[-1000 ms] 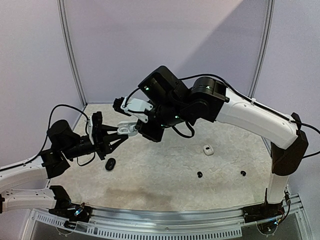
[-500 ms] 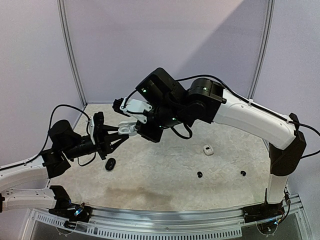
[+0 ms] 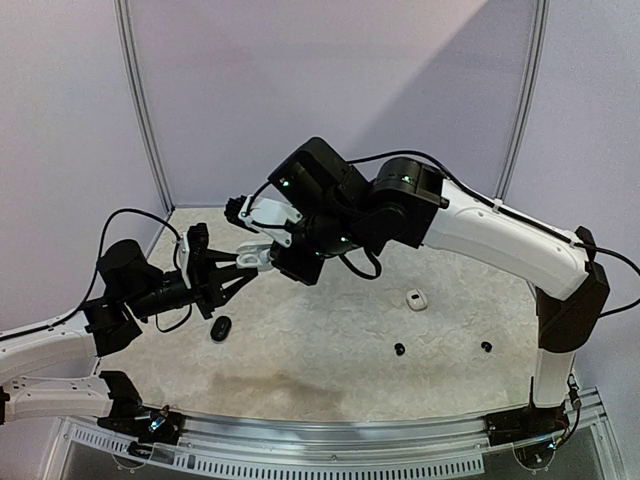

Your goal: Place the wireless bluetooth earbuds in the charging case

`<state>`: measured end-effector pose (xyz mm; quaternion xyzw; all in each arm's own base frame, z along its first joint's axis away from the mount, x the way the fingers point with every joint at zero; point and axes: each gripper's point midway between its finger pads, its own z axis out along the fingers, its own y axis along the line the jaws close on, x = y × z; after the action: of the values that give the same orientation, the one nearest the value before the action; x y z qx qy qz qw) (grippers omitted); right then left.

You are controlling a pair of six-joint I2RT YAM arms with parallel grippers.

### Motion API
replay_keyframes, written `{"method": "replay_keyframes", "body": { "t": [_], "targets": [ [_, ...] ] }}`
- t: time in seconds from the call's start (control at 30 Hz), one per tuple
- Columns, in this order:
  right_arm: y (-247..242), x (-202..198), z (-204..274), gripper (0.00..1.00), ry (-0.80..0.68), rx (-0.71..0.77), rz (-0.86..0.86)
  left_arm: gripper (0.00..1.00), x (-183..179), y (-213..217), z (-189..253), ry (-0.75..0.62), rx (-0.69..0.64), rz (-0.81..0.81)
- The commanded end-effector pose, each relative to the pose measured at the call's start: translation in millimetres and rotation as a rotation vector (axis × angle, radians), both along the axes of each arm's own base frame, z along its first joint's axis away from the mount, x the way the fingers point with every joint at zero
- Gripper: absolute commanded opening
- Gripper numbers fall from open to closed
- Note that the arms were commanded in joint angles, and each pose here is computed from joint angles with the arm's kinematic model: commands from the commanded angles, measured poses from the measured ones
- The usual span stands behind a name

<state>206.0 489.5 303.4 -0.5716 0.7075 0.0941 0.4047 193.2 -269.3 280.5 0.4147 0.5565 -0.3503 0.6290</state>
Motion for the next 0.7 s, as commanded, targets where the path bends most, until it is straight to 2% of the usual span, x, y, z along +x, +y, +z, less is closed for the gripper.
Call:
{"method": "replay_keyframes", "body": {
  "t": [0.0, 0.4, 0.67],
  "targets": [
    [13.6, 6.5, -9.0, 0.04, -0.012, 0.011, -0.021, 0.00, -20.7, -9.7, 32.3, -0.079, -0.073, -0.099],
    [21.1, 6.2, -9.5, 0.09, 0.010, 0.042, -0.024, 0.00, -20.4, -8.7, 31.9, -0.071, -0.077, -0.092],
    [19.1, 11.6, -12.0, 0.09, 0.004, 0.036, -0.058, 0.00, -19.3, -7.9, 33.1, -0.050, -0.089, -0.085]
  ]
}}
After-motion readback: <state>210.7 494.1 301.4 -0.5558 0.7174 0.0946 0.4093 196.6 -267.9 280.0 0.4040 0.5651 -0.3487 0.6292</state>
